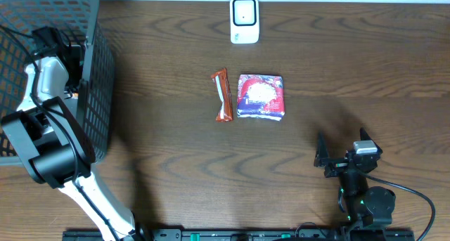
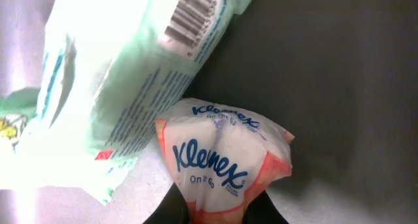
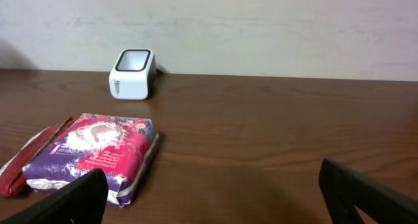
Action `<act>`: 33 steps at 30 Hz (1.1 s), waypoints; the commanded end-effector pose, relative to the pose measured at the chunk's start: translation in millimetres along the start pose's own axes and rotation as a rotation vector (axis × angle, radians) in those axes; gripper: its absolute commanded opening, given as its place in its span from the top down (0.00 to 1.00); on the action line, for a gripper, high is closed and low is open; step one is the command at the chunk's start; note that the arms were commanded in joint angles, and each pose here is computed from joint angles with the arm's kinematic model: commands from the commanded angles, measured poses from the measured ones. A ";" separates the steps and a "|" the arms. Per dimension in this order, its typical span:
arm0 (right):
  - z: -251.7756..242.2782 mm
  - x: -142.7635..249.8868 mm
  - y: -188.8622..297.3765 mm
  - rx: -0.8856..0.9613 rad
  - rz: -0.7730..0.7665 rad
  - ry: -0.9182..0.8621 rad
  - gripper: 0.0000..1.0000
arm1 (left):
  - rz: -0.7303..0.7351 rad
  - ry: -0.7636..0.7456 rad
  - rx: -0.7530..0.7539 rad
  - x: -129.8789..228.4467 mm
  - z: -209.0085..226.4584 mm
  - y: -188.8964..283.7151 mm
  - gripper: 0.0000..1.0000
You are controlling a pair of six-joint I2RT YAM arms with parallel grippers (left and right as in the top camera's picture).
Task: Scan the item barcode
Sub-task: 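Grasp the orange Kleenex tissue pack with the left gripper and lift, then carry the Kleenex pack to the scanner and place it by the others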
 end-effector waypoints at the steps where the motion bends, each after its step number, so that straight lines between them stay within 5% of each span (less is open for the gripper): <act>1: -1.9 0.5 0.1 0.008 -0.002 0.007 0.01 | 0.020 0.099 0.032 10.9 -9.1 4.1 0.92; 8: -1.9 0.4 0.1 0.008 -0.002 0.007 0.01 | -0.291 0.348 -0.031 -35.5 22.7 119.2 0.93; 14: -1.9 0.5 0.1 0.008 -0.002 0.007 0.01 | -0.660 0.424 0.175 -70.3 6.7 242.3 0.93; 21: -1.9 0.4 0.1 0.008 -0.002 0.007 0.01 | -0.886 0.824 0.406 -64.3 4.0 352.1 0.93; 26: -2.0 0.5 0.1 0.008 -0.002 0.007 0.01 | -0.968 0.729 0.515 -63.5 -31.1 399.3 0.92; 33: -1.9 0.5 0.1 0.008 -0.002 0.007 0.01 | -0.937 0.428 0.732 -81.7 -142.0 422.3 0.93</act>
Point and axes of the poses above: each gripper's point midway between its finger pads, its own y axis back along the fingers, its own z axis along the line the jaws close on, x = y × z, the point moved 1 cm from there along y, back along the fingers, and after that the axes turned 11 degrees about -y, right-handed, at the moved point
